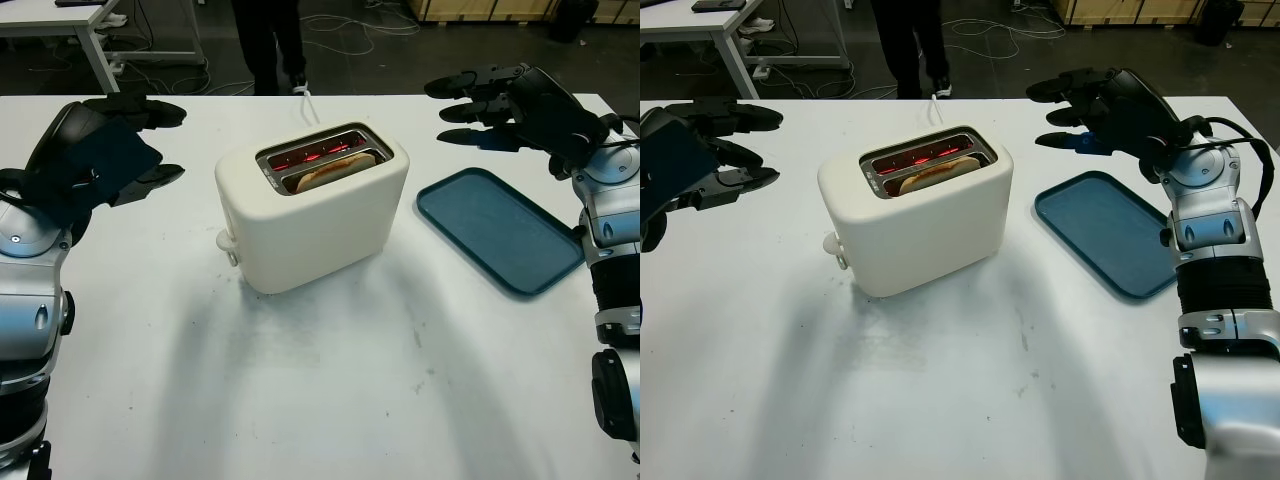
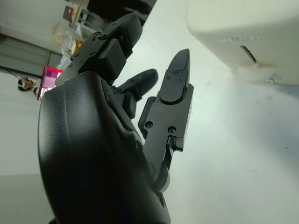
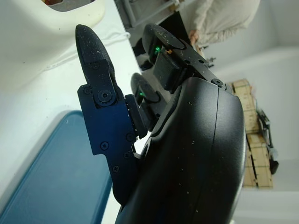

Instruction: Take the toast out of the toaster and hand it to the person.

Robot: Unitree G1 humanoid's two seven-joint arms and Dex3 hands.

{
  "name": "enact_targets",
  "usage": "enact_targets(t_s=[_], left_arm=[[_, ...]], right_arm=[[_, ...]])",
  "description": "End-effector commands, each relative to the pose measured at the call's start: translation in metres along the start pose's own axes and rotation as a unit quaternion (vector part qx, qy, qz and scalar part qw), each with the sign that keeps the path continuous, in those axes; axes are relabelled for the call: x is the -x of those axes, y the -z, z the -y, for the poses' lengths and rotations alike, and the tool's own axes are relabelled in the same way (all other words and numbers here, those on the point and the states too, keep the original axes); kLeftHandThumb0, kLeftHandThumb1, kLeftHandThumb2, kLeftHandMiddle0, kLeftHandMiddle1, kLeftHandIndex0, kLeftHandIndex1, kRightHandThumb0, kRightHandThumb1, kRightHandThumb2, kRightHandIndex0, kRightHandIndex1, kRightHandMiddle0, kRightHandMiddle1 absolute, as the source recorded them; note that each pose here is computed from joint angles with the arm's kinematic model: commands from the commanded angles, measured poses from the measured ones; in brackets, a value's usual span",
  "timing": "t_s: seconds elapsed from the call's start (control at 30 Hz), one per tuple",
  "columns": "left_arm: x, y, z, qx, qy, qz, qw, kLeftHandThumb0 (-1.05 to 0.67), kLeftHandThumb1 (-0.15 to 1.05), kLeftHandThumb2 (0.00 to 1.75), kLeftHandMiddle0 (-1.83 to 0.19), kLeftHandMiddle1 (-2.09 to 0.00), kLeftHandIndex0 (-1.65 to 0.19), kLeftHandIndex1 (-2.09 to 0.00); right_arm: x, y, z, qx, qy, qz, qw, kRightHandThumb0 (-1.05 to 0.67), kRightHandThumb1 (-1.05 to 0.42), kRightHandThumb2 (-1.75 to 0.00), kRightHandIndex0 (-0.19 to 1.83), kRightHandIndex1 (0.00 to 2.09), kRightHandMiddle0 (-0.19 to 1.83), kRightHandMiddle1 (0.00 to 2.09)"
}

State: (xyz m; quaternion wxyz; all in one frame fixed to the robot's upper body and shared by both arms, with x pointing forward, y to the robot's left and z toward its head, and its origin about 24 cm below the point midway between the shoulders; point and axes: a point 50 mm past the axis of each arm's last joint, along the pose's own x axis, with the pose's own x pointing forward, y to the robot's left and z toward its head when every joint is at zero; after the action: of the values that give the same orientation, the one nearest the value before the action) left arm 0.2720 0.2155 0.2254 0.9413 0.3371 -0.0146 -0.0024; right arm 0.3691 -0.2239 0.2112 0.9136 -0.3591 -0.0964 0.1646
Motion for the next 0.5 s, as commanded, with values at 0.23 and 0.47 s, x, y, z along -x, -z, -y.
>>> enact_targets(t_s=[0.23, 0.47], left_arm=[[0.0016, 0.0014, -0.0005, 0.000, -0.005, 0.000, 1.000, -0.13, 0.92, 0.09, -0.29, -1.06, -0.53, -0.30], [0.0017, 0.0020, -0.0002, 0.000, -0.004, -0.003, 1.000, -0.16, 0.92, 0.09, -0.29, -1.06, -0.53, -0.30]], right_arm=[[0.0010, 0.0013, -0.0023, 0.003, -0.008, 0.008, 1.000, -0.55, -0.88, 0.00, 0.73, 0.02, 0.65, 0.01], [-0.0007, 0.0021, -0.0044, -0.006, -0.009, 0.007, 1.000, -0.58, -0.88, 0.00, 0.73, 0.02, 0.65, 0.01]])
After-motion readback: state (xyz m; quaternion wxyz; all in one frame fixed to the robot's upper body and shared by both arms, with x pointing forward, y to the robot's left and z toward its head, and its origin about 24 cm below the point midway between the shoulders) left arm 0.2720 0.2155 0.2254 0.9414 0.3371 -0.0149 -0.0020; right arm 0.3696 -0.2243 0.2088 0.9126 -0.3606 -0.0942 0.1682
